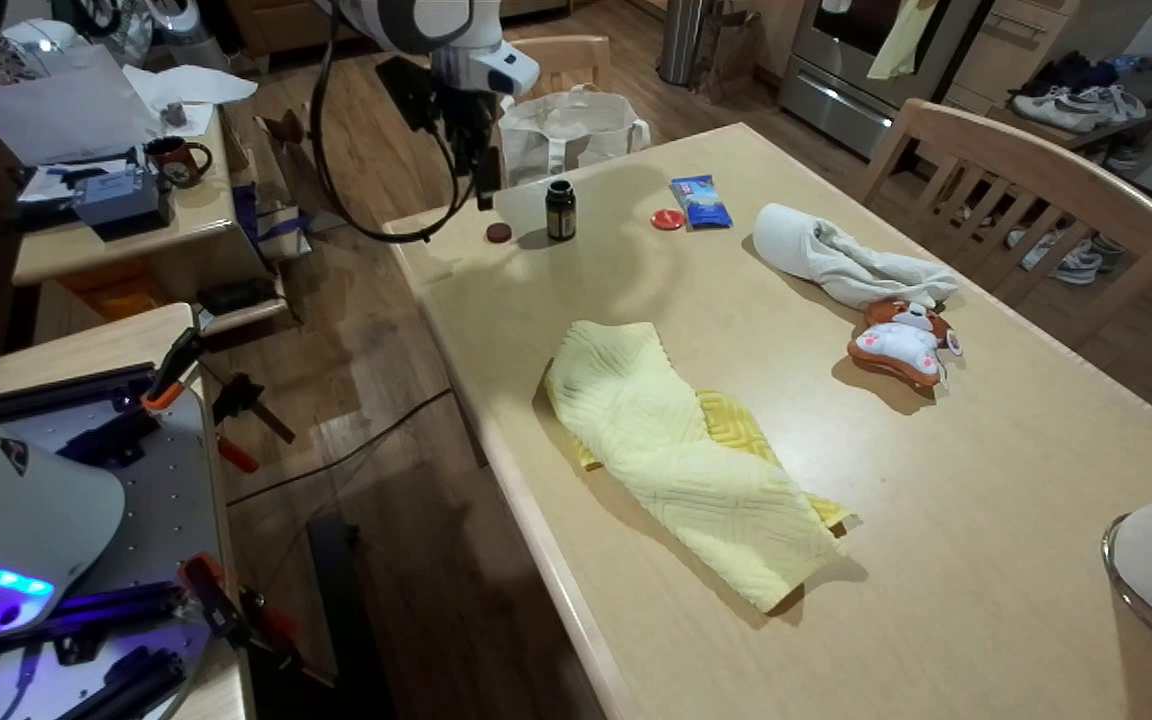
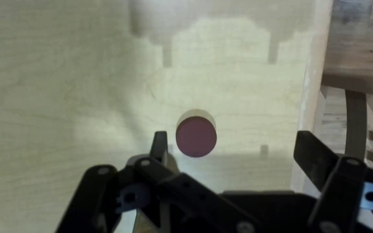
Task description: Put the lid on the bottle
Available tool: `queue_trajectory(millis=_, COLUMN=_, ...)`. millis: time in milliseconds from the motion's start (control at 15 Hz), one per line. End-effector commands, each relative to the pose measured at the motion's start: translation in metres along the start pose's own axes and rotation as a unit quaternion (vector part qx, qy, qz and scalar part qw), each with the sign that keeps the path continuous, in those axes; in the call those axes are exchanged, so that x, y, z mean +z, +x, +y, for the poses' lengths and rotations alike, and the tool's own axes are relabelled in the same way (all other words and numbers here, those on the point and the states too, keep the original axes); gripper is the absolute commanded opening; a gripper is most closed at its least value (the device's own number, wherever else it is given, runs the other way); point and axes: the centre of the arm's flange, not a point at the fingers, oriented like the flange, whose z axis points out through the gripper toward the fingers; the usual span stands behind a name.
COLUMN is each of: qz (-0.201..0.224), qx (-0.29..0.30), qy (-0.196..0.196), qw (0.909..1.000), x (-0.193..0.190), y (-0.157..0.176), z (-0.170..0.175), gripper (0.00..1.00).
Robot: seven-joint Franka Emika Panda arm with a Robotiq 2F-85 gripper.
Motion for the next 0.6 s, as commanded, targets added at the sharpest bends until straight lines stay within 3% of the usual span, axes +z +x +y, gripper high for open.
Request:
queue_trajectory(millis=0, qz=0.035, qx=0.015, qy=0.008, qw=0.9993, x=0.024, y=0.016, z=-0.001, gripper=1.00)
queue_trajectory(millis=533, qz=0.037, qx=0.010, qy=-0.028, qw=0.9989, x=0.049, y=0.027, z=-0.001, gripper=1.00)
